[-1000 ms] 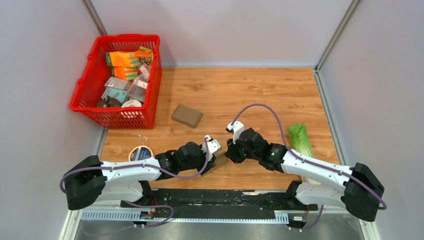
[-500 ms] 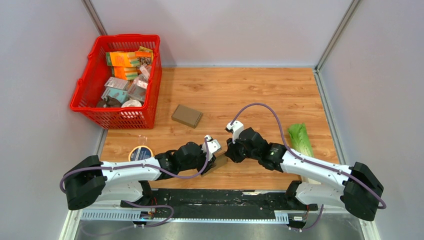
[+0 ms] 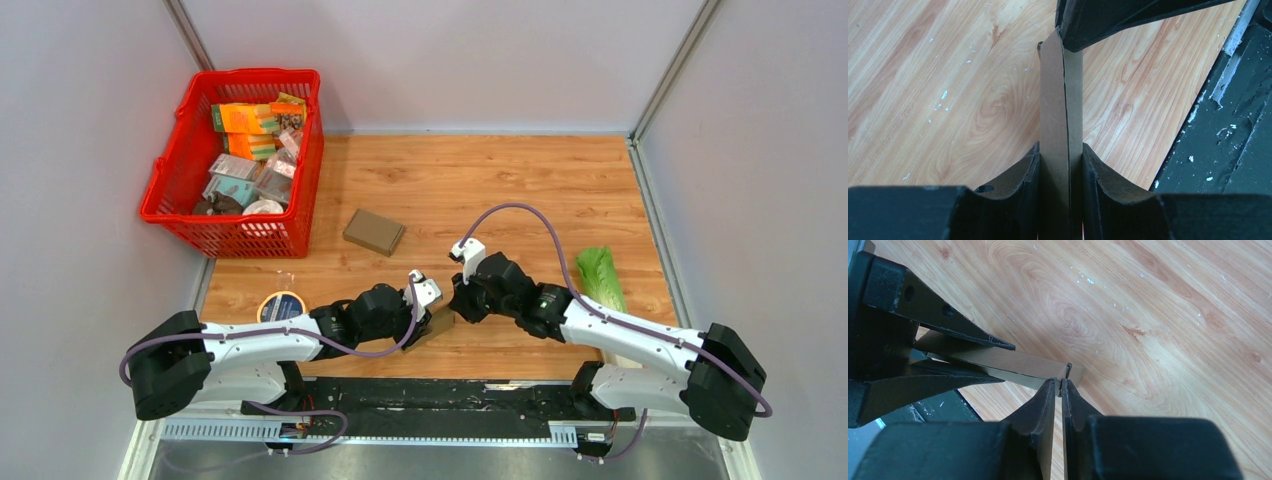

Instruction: Fold the paper box

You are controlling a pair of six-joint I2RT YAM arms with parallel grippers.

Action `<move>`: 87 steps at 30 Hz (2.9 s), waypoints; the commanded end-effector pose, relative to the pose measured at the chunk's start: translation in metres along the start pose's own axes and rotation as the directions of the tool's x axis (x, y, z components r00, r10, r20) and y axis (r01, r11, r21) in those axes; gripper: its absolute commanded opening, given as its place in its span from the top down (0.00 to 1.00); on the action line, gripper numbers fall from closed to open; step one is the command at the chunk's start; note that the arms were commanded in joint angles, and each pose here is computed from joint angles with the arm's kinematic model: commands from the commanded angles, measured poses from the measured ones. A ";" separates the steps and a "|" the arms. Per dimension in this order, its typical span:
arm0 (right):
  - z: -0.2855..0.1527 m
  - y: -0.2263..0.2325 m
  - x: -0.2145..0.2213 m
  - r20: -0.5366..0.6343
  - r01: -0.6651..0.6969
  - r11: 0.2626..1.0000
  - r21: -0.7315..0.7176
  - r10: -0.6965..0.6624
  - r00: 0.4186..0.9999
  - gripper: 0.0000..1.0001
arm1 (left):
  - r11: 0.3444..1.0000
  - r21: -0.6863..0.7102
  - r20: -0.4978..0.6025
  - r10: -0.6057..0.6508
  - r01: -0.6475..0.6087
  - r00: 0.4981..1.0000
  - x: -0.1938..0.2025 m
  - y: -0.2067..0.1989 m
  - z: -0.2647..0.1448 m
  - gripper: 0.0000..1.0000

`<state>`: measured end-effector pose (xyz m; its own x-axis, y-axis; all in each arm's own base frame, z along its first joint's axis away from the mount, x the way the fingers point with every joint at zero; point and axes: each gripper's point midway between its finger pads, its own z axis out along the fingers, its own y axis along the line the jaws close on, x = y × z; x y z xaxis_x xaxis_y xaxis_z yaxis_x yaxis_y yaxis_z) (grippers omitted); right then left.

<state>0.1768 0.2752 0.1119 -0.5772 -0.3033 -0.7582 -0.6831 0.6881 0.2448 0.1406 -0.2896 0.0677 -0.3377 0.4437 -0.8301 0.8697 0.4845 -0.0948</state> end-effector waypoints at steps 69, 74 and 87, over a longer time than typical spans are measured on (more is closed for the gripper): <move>0.003 -0.010 -0.004 -0.056 -0.490 0.872 -0.017 0.488 0.871 0.78 | 1.000 0.030 -0.061 -0.002 0.004 0.998 0.018 -0.006 -0.002 0.94; 0.000 -0.019 0.005 -0.066 -0.426 0.904 0.030 0.427 0.902 0.85 | 0.999 0.031 -0.066 -0.006 0.008 0.998 0.020 -0.006 -0.001 0.94; -0.025 -0.018 -0.012 0.044 -0.268 0.963 -0.027 0.269 0.962 0.65 | 0.999 0.032 -0.066 -0.006 0.008 0.998 0.018 -0.007 -0.001 0.95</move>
<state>0.1862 0.2522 0.1184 -0.7943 -0.0544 -0.6050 -0.4226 0.7650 0.4860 0.1379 -0.2934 0.0680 -0.3389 0.4385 -0.8324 0.8760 0.4698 -0.1092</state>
